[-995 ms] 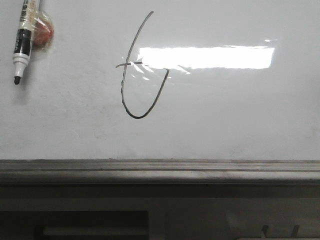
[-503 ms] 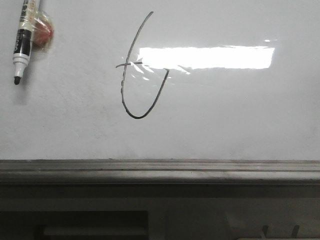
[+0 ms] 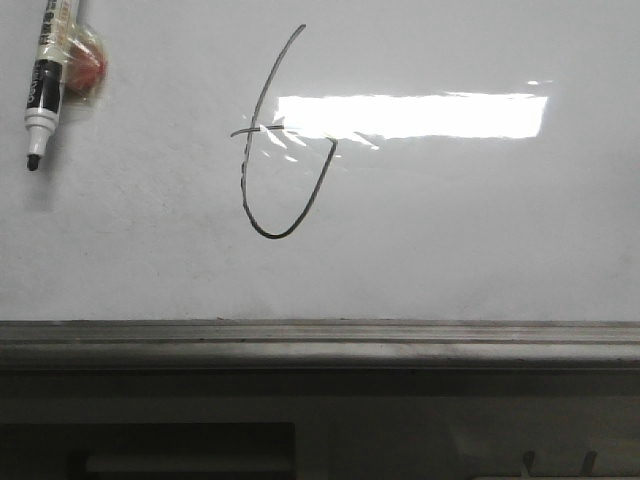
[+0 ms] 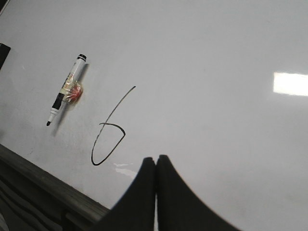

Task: Write number 6 on whiteboard

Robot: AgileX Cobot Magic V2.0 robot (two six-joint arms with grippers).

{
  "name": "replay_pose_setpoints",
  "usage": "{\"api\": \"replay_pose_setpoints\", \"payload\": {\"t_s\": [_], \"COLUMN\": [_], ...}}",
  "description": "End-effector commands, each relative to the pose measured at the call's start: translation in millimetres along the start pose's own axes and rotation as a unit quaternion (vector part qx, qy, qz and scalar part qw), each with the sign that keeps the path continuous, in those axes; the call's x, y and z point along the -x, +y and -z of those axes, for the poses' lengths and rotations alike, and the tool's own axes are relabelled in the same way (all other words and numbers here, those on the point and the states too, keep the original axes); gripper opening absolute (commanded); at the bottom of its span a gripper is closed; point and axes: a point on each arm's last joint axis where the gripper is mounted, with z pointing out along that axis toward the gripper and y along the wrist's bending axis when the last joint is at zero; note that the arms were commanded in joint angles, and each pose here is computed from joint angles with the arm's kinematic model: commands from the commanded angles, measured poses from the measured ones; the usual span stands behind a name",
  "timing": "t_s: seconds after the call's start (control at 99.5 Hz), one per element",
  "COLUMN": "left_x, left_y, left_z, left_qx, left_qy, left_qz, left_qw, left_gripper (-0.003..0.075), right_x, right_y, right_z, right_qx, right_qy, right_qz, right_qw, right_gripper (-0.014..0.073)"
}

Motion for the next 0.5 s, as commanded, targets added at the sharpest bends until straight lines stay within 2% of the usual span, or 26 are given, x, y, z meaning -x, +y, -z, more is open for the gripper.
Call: {"api": "replay_pose_setpoints", "payload": {"t_s": [0.0, 0.493], "left_x": [-10.8, -10.3], "left_y": [-0.6, -0.6], "left_z": [1.2, 1.3], "left_qx": [0.003, 0.003], "left_qy": [-0.015, -0.015], "left_qz": [0.004, 0.009], "left_qw": [1.000, 1.000], "left_gripper": [-0.0020, -0.0020], "right_x": [13.0, 13.0], "right_y": [-4.0, -4.0], "right_z": [0.8, 0.8], "right_qx": [-0.023, -0.023], "right_qy": [-0.037, -0.037], "right_qz": [0.001, 0.001], "right_qw": [0.999, 0.999], "right_gripper": [-0.0065, -0.0065]}}
